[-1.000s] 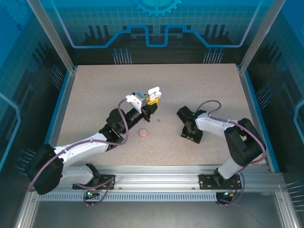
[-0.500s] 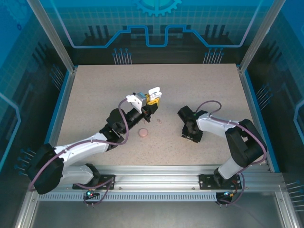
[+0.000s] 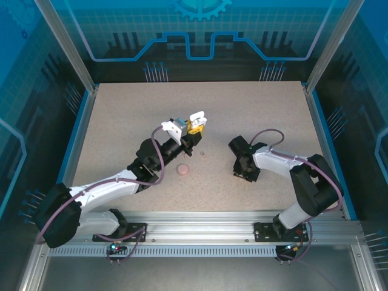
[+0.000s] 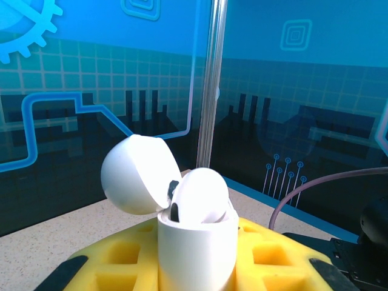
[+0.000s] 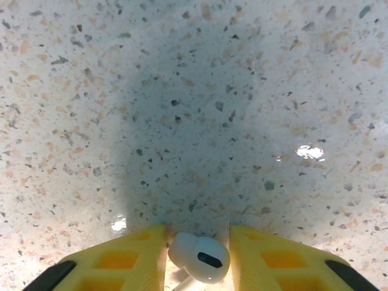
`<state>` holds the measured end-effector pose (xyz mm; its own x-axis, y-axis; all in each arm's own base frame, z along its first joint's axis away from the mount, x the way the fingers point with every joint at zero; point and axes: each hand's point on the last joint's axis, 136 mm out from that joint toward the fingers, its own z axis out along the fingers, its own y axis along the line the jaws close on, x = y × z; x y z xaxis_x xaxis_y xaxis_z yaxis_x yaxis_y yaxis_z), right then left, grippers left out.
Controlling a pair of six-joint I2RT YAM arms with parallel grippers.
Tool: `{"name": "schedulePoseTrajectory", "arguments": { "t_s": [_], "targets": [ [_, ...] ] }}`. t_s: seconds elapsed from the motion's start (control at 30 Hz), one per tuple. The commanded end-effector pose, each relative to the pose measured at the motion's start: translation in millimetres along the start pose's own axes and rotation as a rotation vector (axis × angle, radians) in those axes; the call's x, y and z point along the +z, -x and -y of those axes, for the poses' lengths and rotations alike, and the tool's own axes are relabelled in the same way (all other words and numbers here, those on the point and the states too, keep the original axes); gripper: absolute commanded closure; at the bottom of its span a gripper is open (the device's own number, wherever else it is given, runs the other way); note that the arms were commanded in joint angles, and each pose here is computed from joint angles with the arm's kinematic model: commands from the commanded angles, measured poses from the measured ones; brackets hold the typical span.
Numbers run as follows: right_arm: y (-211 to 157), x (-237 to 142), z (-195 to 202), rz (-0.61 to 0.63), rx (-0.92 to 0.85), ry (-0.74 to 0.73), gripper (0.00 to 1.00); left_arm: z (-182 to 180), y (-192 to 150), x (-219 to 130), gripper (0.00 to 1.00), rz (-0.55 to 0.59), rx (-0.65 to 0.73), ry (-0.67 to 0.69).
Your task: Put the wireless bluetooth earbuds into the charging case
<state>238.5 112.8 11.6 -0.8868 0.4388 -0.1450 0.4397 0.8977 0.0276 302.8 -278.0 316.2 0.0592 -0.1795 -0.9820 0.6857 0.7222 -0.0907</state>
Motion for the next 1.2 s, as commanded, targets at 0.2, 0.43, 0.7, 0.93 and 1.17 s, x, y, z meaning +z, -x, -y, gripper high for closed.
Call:
{"name": "schedulePoseTrajectory", "arguments": {
  "t_s": [0.2,0.43,0.7,0.93,1.17],
  "targets": [
    [-6.2,7.0,19.1,-0.017,-0.014,-0.05,0.75,7.9,26.7,5.4,1.0,0.077,-0.02,-0.028],
    [-3.3,5.6,16.7,-0.009,-0.026,-0.042,0.76,8.3,26.0,6.4,1.0,0.075,-0.022,-0.029],
    [14.0,-13.9,3.2,0.086,-0.083,0.038,0.76,8.8,27.6,5.9,1.0,0.079,-0.018,-0.032],
    [40.9,-58.8,-14.8,0.24,-0.165,0.138,0.76,10.9,33.5,6.3,1.0,0.086,-0.006,-0.041],
    [76.9,-139.2,-51.3,0.473,-0.309,0.305,0.75,14.3,39.1,10.1,1.0,0.091,0.003,-0.058]
  ]
}}
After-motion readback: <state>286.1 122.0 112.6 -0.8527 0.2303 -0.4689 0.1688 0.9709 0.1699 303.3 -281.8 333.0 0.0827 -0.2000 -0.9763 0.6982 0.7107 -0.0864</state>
